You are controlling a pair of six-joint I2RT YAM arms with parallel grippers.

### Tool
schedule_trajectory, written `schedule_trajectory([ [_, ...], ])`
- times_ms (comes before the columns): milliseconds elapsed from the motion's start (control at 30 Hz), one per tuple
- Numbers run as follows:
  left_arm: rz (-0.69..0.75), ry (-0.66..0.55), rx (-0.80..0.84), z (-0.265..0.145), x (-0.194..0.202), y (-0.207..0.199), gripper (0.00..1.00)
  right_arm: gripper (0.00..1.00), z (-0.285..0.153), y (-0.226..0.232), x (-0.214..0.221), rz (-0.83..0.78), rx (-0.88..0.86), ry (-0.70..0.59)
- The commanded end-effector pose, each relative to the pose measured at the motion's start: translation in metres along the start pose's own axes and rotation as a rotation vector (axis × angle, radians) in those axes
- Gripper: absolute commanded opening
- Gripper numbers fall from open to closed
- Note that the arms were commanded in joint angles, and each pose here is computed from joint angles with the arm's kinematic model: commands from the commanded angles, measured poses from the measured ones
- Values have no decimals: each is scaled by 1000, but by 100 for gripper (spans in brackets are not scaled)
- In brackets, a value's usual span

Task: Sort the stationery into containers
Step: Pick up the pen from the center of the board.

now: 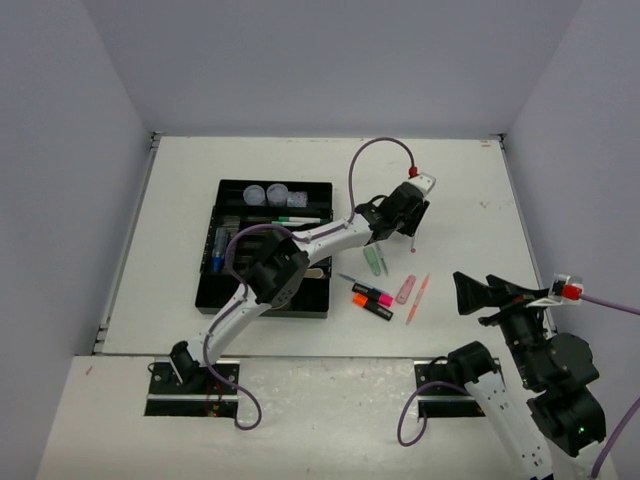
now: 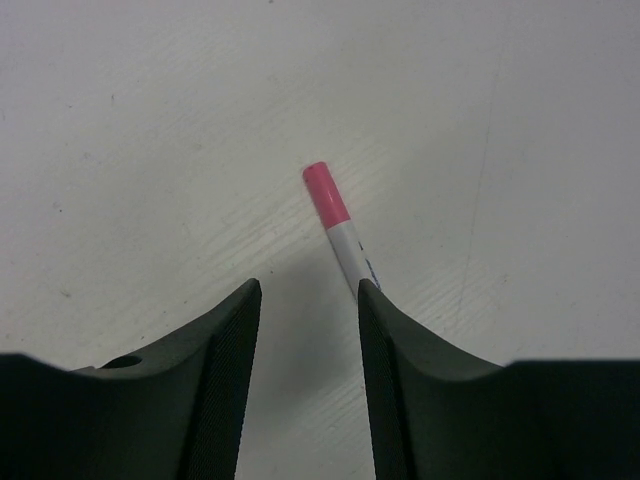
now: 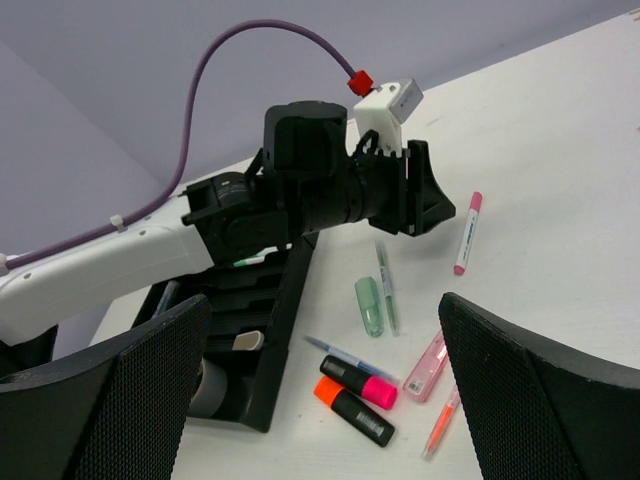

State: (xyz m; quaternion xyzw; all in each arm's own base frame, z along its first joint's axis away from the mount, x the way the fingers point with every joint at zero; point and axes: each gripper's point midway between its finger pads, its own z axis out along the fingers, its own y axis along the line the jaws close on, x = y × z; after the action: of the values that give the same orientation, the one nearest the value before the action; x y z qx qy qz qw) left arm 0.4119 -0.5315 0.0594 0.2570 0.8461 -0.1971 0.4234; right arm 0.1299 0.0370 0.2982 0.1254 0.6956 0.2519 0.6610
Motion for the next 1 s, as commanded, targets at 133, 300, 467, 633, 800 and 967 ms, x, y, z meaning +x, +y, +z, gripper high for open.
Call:
schedule_trajectory([
  [133, 33, -34, 31, 13, 6, -17, 46, 99, -6, 3, -8, 11, -24, -46],
  [300, 48, -37, 40, 17, 11, -23, 45, 99, -6, 4, -8, 10, -32, -46],
  [467, 84, -29, 39, 25, 20, -24, 41, 99, -7, 4, -8, 12, -33, -49],
  [633, 123, 5, 40, 35, 38, -23, 40, 99, -7, 3, -8, 12, -32, -50],
  [800, 202, 65, -11, 38, 60, -13, 27, 99, -8, 4, -9, 13, -34, -52],
  [967, 296, 131, -30, 29, 72, 1, 0, 99, -8, 4, -9, 14, -36, -56],
])
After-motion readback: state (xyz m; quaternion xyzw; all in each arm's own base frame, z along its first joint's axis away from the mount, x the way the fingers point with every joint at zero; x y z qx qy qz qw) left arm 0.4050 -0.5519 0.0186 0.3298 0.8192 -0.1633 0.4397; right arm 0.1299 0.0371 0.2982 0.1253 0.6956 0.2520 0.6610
